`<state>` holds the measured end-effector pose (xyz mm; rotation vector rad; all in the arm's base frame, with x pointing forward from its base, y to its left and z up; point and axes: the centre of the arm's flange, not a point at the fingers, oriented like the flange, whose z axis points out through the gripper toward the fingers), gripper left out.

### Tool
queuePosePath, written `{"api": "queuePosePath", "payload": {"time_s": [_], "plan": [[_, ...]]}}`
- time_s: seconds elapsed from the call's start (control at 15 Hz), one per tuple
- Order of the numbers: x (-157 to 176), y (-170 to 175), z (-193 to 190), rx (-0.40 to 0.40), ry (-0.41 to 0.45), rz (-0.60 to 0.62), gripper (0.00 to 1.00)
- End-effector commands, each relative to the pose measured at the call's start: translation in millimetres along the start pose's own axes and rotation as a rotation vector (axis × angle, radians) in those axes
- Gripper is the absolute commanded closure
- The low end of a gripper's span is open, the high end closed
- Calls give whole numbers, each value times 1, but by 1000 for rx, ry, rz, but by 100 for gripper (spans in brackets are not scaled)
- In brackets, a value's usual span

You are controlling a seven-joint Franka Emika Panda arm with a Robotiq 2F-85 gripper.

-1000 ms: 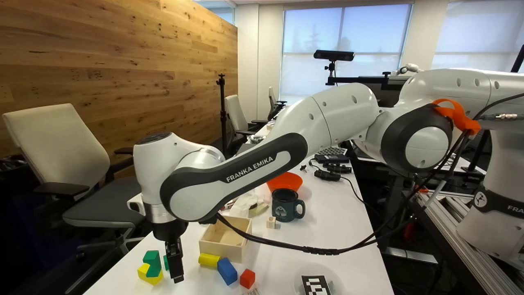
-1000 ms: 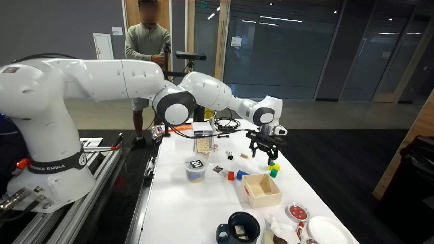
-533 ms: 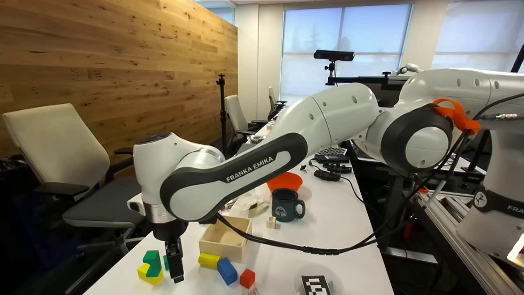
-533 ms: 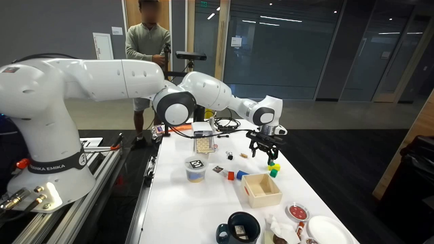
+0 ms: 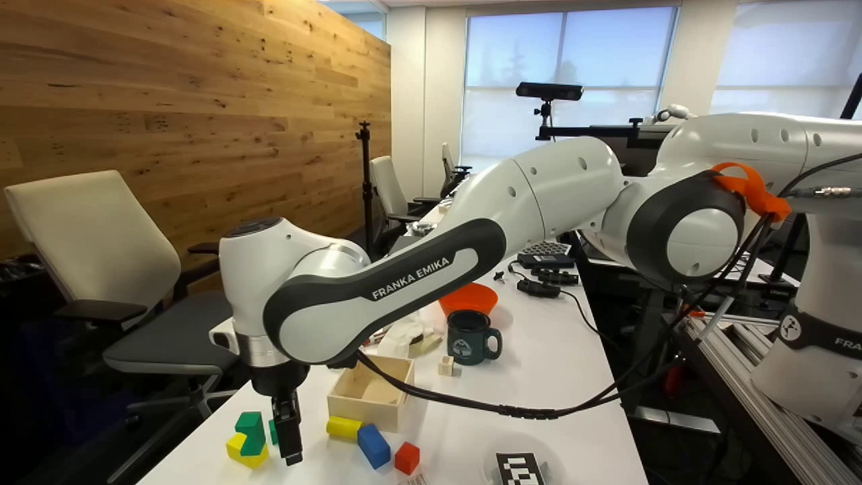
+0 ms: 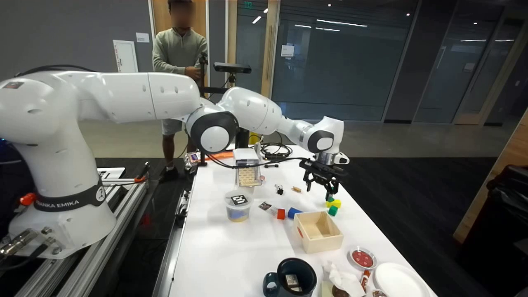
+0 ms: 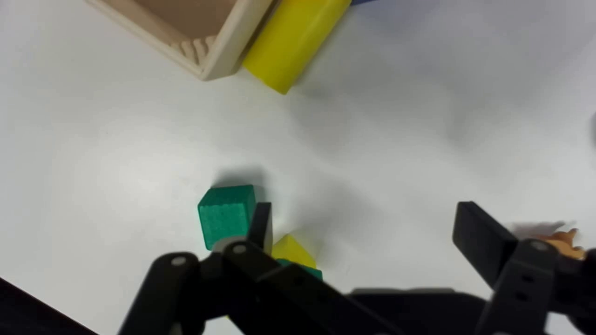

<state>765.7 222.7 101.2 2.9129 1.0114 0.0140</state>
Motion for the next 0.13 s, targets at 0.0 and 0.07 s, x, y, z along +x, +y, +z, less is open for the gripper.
{"api": "queuePosePath", "payload": {"time_s": [0.0, 0.07], "plan": [[0, 0, 0, 0, 0, 0, 0], [0, 0, 0, 0, 0, 0, 0]]}}
